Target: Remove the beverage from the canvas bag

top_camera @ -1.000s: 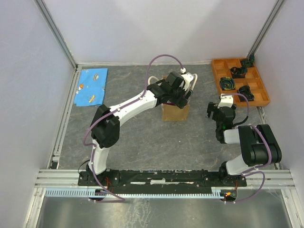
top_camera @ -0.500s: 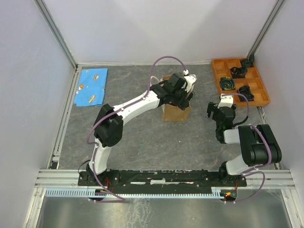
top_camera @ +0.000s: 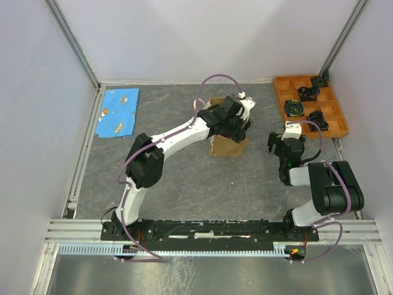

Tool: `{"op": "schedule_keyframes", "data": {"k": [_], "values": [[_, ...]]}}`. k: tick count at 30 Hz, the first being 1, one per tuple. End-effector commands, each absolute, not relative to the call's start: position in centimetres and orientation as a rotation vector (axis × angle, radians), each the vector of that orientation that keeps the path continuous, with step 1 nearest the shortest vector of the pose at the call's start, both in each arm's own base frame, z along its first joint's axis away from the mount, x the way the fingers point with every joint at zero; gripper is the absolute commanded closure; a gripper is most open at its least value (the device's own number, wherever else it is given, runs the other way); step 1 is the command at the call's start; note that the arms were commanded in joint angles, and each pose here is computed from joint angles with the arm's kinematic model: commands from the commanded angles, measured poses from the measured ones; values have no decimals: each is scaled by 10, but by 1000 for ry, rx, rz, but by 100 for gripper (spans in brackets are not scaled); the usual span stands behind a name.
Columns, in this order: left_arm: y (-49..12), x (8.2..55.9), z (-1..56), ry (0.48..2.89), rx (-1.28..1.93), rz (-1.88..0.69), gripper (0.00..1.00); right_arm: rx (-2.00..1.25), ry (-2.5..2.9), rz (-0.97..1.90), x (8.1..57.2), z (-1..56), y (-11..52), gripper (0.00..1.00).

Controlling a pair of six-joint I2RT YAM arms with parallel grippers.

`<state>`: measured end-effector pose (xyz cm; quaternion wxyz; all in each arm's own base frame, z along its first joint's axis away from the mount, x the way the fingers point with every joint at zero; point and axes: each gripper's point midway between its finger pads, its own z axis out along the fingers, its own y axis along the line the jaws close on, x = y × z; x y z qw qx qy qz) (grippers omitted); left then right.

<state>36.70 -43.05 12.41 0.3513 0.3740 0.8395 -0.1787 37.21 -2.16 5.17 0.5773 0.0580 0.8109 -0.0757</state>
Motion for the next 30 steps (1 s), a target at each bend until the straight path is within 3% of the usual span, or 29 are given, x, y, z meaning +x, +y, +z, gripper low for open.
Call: {"op": "schedule_keyframes", "data": {"k": [1, 16, 25, 30], "values": [[-424, 350, 89, 2269, 1052, -393, 20, 137, 1835, -166, 384, 71, -21, 1], [-398, 356, 75, 2356, 1066, -395, 29, 139, 1836, -165, 384, 71, -21, 1], [-386, 346, 53, 2439, 1137, -344, 15, 137, 1835, -165, 384, 71, -21, 1], [-380, 342, 53, 2456, 1167, -330, 15, 138, 1835, -165, 384, 71, -21, 1]]}}
